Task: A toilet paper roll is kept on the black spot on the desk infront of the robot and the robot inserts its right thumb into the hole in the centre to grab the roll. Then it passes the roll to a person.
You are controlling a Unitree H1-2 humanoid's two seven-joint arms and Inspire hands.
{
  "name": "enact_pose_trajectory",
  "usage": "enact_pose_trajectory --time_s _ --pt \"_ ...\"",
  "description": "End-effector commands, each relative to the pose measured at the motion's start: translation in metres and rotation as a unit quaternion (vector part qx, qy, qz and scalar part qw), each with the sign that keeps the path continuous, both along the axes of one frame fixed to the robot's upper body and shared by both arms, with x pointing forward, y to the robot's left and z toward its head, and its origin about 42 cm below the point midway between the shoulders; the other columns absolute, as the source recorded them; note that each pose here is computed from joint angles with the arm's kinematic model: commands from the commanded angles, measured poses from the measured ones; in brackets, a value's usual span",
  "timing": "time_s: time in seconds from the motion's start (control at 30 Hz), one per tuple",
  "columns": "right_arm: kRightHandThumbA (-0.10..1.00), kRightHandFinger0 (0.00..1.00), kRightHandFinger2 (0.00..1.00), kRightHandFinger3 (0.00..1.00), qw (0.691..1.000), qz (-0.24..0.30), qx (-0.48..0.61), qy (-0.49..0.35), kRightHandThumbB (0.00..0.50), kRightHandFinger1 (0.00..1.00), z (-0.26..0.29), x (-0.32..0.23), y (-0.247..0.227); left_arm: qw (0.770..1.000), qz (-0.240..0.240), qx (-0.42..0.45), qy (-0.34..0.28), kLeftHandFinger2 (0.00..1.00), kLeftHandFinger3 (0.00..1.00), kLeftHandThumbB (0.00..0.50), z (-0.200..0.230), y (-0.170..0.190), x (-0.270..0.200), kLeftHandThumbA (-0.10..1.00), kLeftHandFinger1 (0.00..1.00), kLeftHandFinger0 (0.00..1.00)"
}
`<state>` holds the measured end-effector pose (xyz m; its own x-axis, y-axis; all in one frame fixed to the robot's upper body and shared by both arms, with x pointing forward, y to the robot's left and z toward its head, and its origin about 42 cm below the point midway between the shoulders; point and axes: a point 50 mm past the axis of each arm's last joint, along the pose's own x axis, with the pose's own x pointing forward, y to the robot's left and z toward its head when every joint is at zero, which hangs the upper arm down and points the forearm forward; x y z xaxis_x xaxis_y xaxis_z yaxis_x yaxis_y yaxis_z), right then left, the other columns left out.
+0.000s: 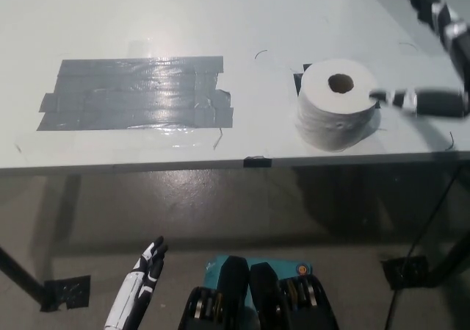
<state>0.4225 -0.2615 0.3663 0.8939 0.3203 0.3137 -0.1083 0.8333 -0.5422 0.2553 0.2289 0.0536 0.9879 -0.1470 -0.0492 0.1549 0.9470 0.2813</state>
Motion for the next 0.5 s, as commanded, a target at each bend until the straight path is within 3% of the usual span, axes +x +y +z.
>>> enact_pose_trajectory --time_s 0.0,0.1,0.37,0.47 --pt "0.92 1.0 1.0 1.0 0.995 -0.02 -0.056 0.078 0.455 1.0 0.058 0.059 -0.01 0.999 -0.007 -0.002 -0.043 1.0 1.0 0.171 0.022 0.003 0.006 1.0 1.0 1.0" --pt "0.89 1.0 1.0 1.0 0.991 -0.024 -0.08 0.108 0.471 1.0 0.069 0.084 -0.002 0.999 -0.008 0.0 -0.047 1.0 1.0 0.174 0.022 0.003 0.007 1.0 1.0 1.0" --pt "0.86 1.0 1.0 1.0 0.971 -0.038 -0.168 0.168 0.416 1.0 0.086 0.124 0.027 0.998 -0.013 0.004 -0.054 1.0 1.0 0.184 0.025 0.0 0.012 1.0 1.0 1.0" --pt "0.8 1.0 1.0 1.0 0.962 -0.026 -0.178 0.205 0.427 1.0 0.084 0.138 0.042 0.998 -0.013 0.006 -0.057 1.0 1.0 0.181 0.028 0.0 0.012 1.0 1.0 1.0"
